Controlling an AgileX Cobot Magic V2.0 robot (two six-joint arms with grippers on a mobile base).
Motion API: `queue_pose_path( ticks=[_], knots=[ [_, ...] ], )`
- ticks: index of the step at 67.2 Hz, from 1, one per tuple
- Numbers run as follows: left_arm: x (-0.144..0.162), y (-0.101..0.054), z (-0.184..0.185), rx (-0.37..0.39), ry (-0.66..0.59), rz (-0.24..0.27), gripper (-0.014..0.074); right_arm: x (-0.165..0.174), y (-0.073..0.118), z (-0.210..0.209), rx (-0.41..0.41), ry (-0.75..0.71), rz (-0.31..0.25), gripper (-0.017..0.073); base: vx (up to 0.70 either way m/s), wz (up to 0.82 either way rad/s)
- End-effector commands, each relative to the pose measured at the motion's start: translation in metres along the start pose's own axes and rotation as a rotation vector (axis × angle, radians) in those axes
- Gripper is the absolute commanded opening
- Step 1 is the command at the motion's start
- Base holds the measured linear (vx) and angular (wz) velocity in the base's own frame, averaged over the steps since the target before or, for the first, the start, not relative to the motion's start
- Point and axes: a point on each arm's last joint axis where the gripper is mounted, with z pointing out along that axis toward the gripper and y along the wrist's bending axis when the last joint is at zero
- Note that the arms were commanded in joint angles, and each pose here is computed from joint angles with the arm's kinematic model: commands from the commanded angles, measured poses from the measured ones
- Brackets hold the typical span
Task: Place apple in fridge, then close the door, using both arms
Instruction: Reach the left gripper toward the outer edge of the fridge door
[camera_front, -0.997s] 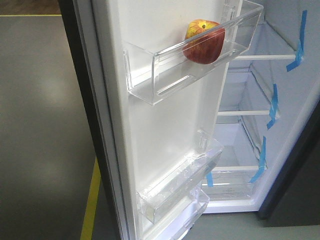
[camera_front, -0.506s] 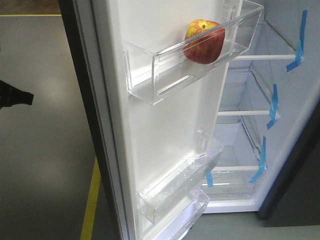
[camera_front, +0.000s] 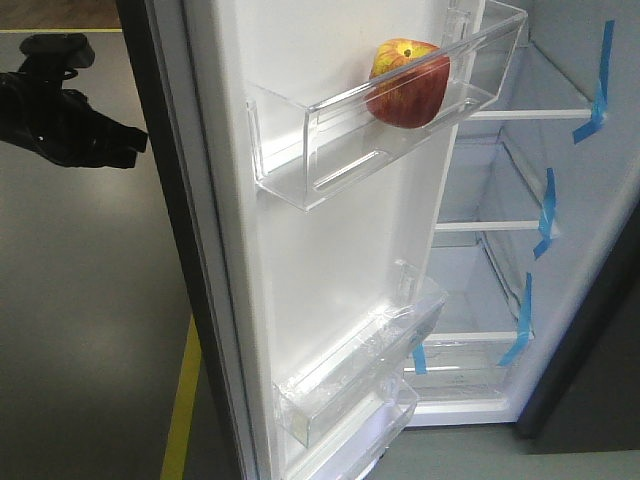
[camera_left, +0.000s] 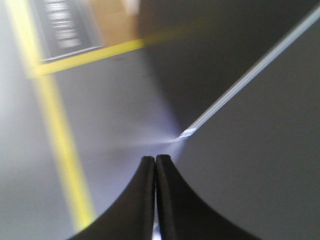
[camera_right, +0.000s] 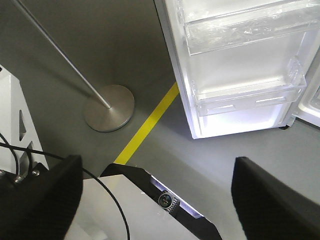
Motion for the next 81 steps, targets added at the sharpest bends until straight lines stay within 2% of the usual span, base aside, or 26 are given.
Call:
queue_pose_path(
  ticks=[1, 16, 27, 34, 47, 58, 65, 81],
  knots=[
    [-0.022, -0.017, -0.016, 0.109, -0.120, -0.010, -0.0006, -0.004, 0.003, -0.003, -0.025, 0.007, -0.004, 0.0580, 0.00, 0.00],
    [-0.022, -0.028, -0.010, 0.274, -0.126, -0.002, -0.0006, -0.004, 0.003, -0.003, -0.025, 0.007, -0.004, 0.0580, 0.00, 0.00],
    [-0.021, -0.034, -0.012, 0.344, -0.113, -0.009, -0.0006, -0.004, 0.003, -0.003, -0.025, 0.007, -0.004, 0.0580, 0.00, 0.00],
    [-0.020, -0.041, -0.010, 0.375, -0.098, 0.013, -0.0006, -0.004, 0.003, -0.003, -0.025, 0.006, -0.005, 0.0580, 0.00, 0.00],
    [-0.018, -0.065, -0.006, 0.425, -0.080, 0.052, -0.0006, -0.004, 0.003, -0.003, -0.024, 0.006, -0.005, 0.0580, 0.00, 0.00],
    [-0.017, -0.088, -0.002, 0.495, -0.085, 0.097, -0.0006, -0.004, 0.003, -0.003, -0.024, 0.006, -0.005, 0.0580, 0.00, 0.00],
    [-0.016, -0.103, -0.001, 0.541, -0.086, 0.108, -0.0006, -0.004, 0.003, -0.003, -0.024, 0.006, -0.005, 0.0580, 0.00, 0.00],
    [-0.010, -0.146, 0.004, 0.649, -0.086, 0.193, -0.0006, -0.004, 0.003, -0.003, -0.024, 0.006, -0.005, 0.0580, 0.00, 0.00]
  ],
)
